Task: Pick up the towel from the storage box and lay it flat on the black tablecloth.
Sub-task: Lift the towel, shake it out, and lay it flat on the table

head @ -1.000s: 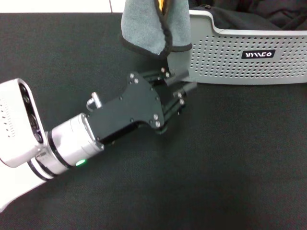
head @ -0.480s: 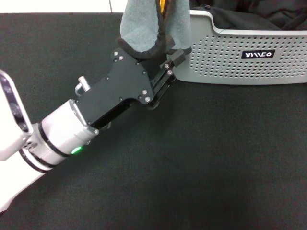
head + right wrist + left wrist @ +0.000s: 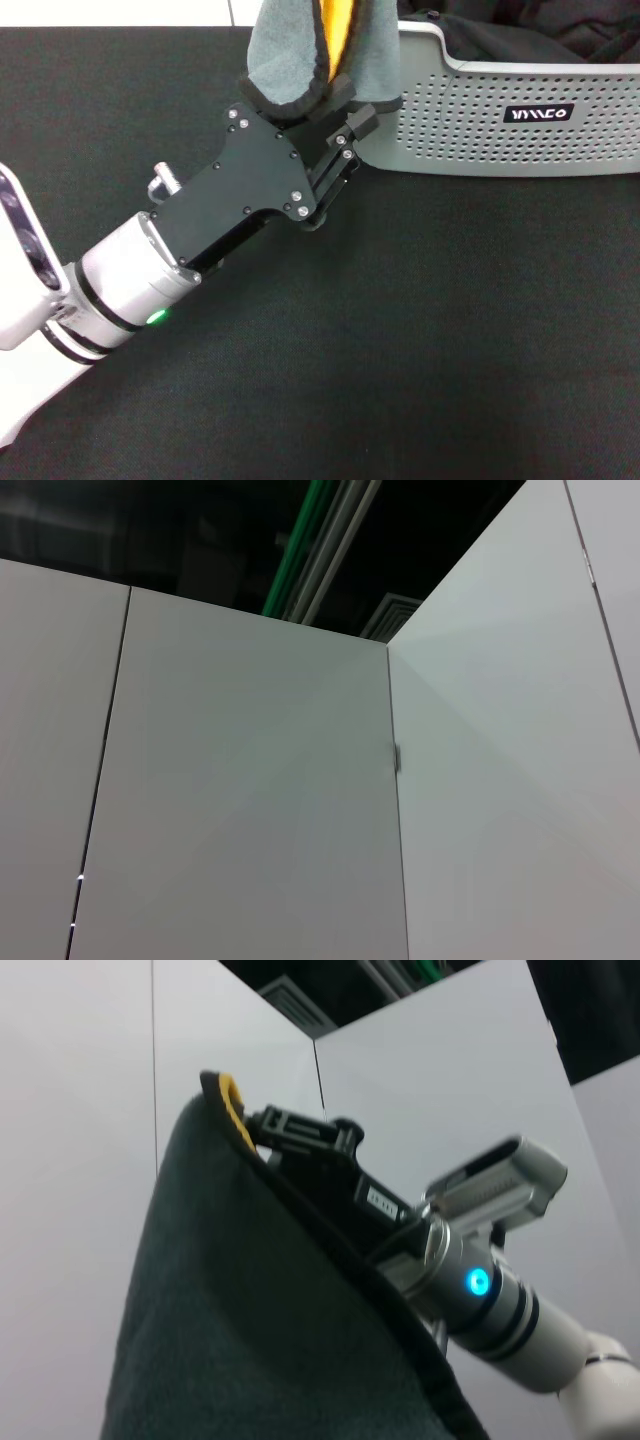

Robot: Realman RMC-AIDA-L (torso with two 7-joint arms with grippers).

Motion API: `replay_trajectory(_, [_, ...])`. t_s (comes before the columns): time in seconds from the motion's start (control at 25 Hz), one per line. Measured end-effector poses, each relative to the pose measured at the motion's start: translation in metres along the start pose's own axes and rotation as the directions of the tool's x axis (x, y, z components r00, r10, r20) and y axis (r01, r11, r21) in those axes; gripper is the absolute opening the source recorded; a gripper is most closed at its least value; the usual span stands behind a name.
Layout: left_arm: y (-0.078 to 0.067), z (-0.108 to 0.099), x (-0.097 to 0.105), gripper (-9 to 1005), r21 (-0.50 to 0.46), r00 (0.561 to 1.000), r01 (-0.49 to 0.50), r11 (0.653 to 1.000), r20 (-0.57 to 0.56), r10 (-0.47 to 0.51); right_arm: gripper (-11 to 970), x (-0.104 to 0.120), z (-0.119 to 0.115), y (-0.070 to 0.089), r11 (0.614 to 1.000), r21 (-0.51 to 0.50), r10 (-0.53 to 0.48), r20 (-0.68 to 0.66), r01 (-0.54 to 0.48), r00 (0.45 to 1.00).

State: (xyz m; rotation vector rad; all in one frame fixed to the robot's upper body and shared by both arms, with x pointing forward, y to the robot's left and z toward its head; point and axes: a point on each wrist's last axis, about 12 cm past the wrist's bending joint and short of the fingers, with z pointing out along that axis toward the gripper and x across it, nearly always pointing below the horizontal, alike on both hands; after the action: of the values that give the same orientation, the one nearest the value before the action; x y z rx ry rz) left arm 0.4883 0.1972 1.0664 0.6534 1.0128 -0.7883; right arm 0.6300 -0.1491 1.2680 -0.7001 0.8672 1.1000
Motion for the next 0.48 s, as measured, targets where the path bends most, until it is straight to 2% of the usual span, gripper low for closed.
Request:
replay_trajectory(0.32, [0.0008,-0.0002,0.0041,274,-0.035,0.995,-0.097,0.995,-0.031,0.096,45,-0.0004,0.0025,0.0002,1.000,-0.005,-0.002,0.002,0.002,1.000])
replay_trajectory(0.48, [0.0010,-0.0017,0.0023,274,-0.035,0.994,-0.111,0.993,-0.019,0.110,46,-0.0004,0.0011,-0.0003,1.000,0.000,-0.002,0.001,0.002,1.000])
